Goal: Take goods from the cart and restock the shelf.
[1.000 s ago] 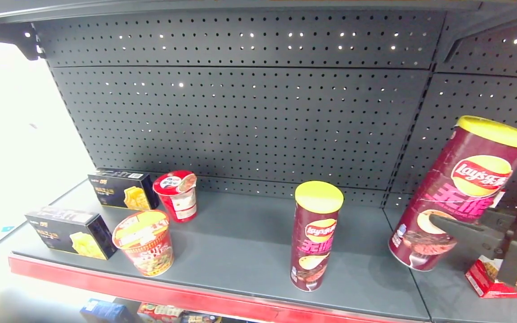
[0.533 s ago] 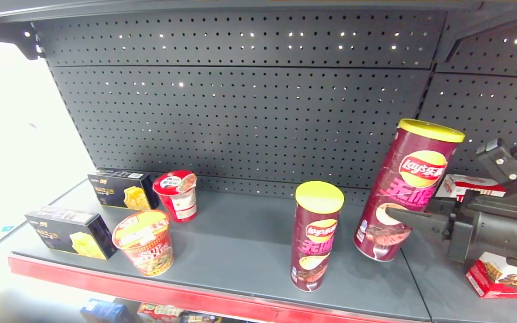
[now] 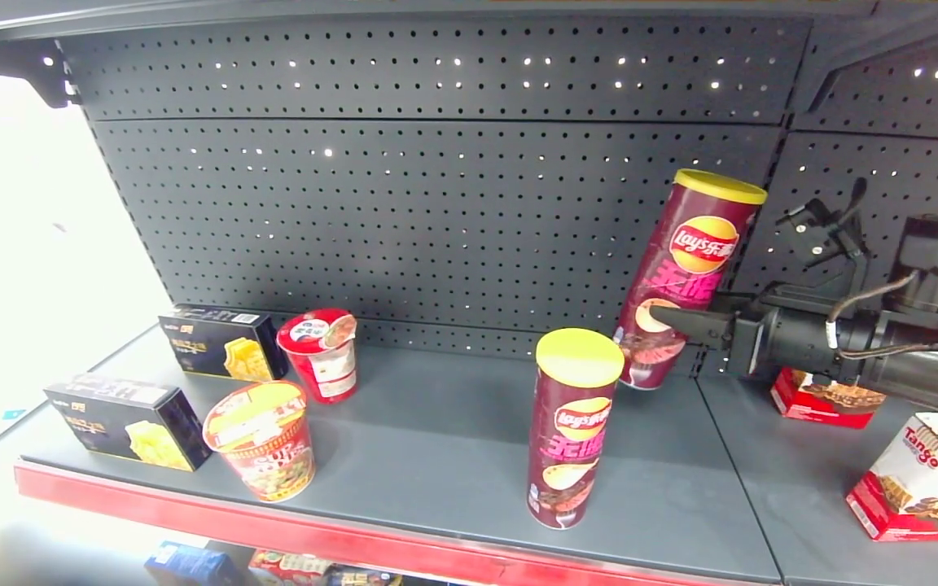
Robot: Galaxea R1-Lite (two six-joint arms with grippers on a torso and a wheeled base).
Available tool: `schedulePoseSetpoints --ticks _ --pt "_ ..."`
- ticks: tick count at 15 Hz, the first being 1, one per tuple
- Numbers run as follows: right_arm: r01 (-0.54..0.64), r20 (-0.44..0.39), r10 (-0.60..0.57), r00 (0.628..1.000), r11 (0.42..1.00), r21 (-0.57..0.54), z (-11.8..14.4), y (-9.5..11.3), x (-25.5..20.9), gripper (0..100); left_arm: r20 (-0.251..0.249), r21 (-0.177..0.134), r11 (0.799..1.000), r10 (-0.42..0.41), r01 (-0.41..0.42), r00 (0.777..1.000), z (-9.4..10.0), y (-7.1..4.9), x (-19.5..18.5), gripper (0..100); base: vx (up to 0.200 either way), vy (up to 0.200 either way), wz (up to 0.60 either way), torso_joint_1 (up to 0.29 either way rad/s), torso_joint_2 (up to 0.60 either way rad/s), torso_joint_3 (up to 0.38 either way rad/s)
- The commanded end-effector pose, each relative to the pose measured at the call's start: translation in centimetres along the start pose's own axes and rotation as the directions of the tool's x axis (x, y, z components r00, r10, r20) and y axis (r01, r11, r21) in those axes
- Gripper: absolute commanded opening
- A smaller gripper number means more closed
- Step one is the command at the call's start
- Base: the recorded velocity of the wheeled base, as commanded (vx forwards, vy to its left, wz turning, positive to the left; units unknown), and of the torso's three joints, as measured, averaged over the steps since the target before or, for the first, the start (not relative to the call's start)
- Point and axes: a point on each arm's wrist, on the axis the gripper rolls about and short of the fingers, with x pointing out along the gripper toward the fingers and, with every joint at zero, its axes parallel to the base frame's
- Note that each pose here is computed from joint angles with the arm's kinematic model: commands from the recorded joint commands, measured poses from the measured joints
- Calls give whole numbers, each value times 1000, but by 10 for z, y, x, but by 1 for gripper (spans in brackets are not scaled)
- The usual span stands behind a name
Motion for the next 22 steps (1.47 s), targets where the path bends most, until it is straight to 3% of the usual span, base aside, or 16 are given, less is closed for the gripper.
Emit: schedulePoseSetpoints --ticks 1,11,22 --pt "-53 -23 53 998 999 -3 -15 -9 20 0 1 0 1000 1 -1 1000 0 0 0 100 0 0 0 0 0 0" --pt "-113 -54 108 993 990 -84 -44 -35 46 0 1 0 1000 1 -1 1000 0 0 0 100 0 0 0 0 0 0" --pt "-175 -53 170 984 976 -132 -54 -55 69 0 1 0 1000 1 -1 1000 0 0 0 100 0 0 0 0 0 0"
